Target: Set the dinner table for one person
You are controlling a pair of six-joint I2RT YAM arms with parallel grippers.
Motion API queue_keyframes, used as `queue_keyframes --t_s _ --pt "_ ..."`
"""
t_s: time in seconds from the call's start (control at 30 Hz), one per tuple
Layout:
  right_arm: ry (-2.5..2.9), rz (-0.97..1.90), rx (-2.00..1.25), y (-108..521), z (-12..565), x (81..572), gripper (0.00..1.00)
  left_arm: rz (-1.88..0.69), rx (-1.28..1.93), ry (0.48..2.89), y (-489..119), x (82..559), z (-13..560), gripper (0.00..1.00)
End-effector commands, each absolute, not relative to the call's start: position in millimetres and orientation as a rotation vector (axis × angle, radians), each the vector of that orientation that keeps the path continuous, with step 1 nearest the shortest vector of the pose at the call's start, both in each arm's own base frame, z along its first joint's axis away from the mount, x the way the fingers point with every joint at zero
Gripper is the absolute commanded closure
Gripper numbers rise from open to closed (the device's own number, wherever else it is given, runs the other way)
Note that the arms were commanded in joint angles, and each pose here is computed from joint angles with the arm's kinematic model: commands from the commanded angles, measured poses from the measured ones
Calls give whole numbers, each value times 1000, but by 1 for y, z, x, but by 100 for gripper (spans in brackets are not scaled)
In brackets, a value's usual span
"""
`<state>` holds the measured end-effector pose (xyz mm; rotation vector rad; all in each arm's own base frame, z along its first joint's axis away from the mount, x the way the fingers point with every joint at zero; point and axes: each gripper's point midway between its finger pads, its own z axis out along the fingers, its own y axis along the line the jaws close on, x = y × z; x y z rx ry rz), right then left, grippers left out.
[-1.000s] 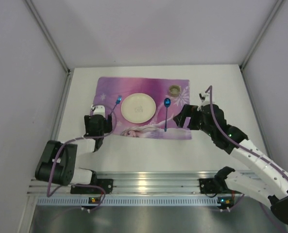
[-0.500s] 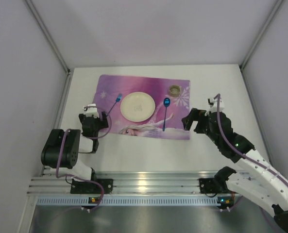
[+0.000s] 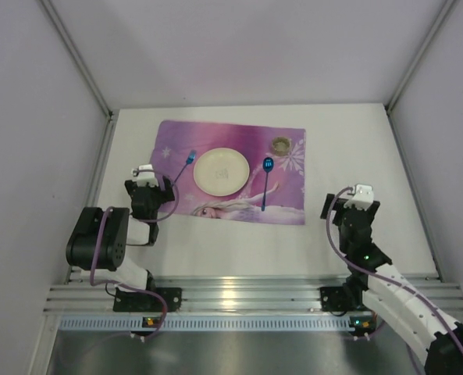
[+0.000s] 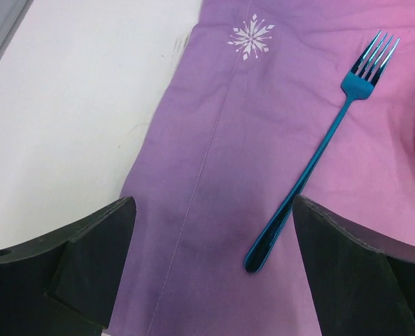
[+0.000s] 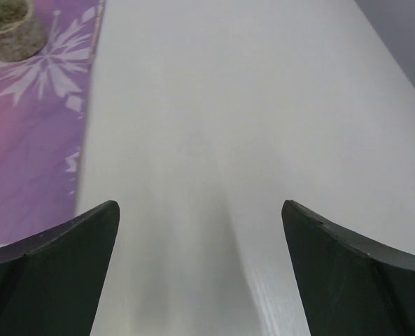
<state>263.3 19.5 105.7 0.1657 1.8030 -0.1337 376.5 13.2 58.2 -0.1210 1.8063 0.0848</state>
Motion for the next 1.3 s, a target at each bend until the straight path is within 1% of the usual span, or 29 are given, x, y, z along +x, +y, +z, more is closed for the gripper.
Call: queue_keyframes --t_s 0.0,0.03,0.1,0.13,0.2,0.23,0.27,0.37,0.4,0.5,0.63,0.67,0.7,0.73,0.8,0.83,0.87,1.27 --pt "1594 -116 141 9 147 294 0 60 -129 1700 11 391 85 1" --pt "1582 -142 196 -9 144 297 0 60 -127 1698 11 391 85 1" --pt "1561 -121 186 -14 133 305 0 59 -128 1698 11 391 85 1" --pt "1497 -155 222 -30 147 310 0 61 -128 1700 11 391 85 1" --pt "1529 -140 71 -20 142 331 0 59 -128 1698 11 391 85 1" --pt "1511 -142 36 -21 146 339 0 59 -128 1701 11 391 85 1" --pt "1585 -132 36 -20 146 362 0 61 -128 1700 11 391 85 1" --pt "1742 -90 -7 -20 121 387 0 60 -127 1703 11 391 84 1" --pt "1738 -11 -91 -3 122 392 0 62 -128 1704 11 390 84 1" --pt "1722 21 -137 4 122 388 0 62 -128 1701 11 391 85 1" --pt "1557 5 -33 -4 129 361 0 60 -127 1702 11 391 85 1" --pt "1443 -6 -40 -5 148 356 0 60 -129 1701 11 391 85 1" --pt "1475 15 -75 1 134 354 0 59 -128 1701 11 391 85 1" --pt "1522 36 -119 8 124 357 0 60 -127 1703 11 391 85 1" --pt "1521 76 -187 18 130 371 0 60 -127 1702 11 391 85 1" --pt "1588 78 -174 16 117 373 0 59 -128 1700 11 391 85 1" --pt "1580 70 -158 14 120 376 0 61 -129 1703 11 391 85 1" --pt "1578 57 -149 12 122 378 0 60 -129 1701 11 391 85 1"
